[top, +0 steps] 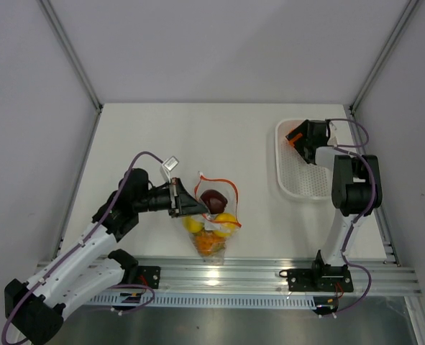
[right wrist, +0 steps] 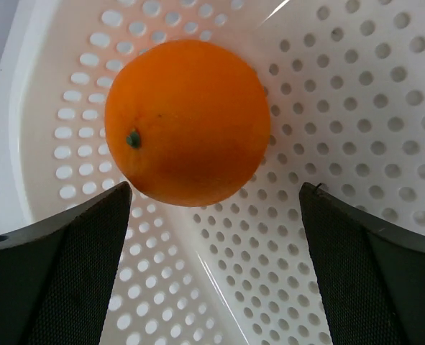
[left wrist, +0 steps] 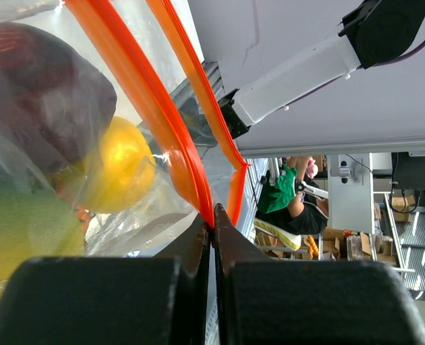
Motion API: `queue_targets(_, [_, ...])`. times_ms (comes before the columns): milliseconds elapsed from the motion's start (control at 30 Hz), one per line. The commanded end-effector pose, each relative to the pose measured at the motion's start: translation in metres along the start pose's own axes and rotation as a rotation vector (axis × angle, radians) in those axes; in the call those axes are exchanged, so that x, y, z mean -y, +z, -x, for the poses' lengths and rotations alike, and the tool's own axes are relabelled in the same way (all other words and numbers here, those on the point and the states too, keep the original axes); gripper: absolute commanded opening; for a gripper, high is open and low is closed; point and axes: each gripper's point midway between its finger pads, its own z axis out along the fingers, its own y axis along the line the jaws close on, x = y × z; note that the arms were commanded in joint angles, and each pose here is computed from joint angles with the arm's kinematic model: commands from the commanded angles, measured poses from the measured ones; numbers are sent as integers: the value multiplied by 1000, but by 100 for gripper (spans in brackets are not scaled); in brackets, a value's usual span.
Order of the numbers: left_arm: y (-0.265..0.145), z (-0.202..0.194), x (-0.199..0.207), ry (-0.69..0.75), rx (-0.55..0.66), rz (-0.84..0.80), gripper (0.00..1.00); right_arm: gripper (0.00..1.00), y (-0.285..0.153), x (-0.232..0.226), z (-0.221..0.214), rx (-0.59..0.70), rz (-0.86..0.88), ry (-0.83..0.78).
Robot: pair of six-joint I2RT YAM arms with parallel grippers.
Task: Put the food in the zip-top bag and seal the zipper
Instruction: Pick up the fake fruit from the bin.
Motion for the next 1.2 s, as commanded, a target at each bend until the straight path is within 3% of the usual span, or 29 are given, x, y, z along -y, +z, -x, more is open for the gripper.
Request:
queue_targets(0, [1, -1, 4, 38, -16, -29, 1, 99, 8, -32, 22, 70, 115, 49])
queue_targets(300, [4, 1, 1, 28, -23, -24, 1, 99, 15, -18, 46, 121, 158, 100])
queue_targets(900, [2, 0, 1, 14, -5, -17, 1, 97, 30, -15, 41, 60, 155, 60])
queue_targets(1000, [2, 0, 0, 12, -4, -14, 1, 91, 33, -12, 43, 63, 136, 38])
queue_targets(1167, [3, 0, -1, 8, -2, -11, 1, 71, 37, -15, 42, 44, 151, 14])
